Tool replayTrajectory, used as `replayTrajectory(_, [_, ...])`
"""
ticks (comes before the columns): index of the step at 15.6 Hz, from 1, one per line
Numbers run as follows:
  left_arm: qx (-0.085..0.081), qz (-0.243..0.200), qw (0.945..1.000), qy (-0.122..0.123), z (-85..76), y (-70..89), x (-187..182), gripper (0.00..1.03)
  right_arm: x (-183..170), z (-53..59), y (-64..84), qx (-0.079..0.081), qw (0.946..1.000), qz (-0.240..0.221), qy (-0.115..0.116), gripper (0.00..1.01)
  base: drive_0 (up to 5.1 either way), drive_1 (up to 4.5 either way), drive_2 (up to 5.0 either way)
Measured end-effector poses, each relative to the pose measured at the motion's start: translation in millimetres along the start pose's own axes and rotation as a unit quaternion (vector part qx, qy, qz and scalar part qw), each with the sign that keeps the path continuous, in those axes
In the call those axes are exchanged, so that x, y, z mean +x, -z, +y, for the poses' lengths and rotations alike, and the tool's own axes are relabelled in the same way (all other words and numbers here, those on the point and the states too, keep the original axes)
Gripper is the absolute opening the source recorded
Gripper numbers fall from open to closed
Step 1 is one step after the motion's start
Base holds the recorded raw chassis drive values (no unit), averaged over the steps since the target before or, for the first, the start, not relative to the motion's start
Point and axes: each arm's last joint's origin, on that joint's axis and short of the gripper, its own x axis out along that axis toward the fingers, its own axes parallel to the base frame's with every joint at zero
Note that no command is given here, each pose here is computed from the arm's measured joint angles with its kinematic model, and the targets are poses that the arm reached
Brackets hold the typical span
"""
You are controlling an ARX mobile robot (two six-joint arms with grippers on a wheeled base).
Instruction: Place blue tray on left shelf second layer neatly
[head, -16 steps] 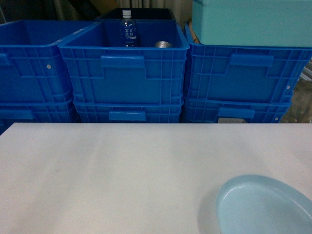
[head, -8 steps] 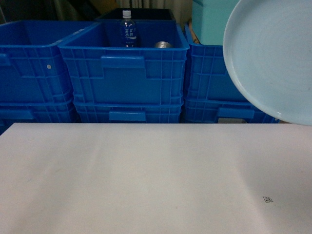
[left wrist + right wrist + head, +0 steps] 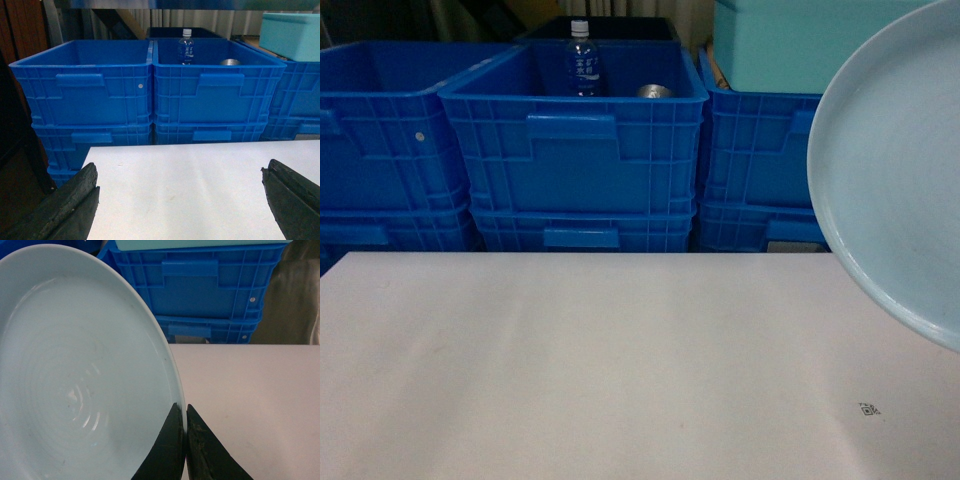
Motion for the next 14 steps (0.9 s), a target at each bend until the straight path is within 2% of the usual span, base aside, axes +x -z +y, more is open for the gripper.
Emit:
replayTrajectory(6, [0.000,0.000,1.0000,0.000,0.0,0.0,0.0,0.98,-2.2,0.6,-2.8,0.010,0.9999,-0.009,-0.007,0.02,0.0,0.00,0.0])
replayTrajectory(14, [0.000,0.000,1.0000,0.000,0.0,0.0,0.0,0.98,-2.2,0.6,-2.8,0.012,0.9999,-0.009,-0.007,0.02,0.0,0.00,0.0])
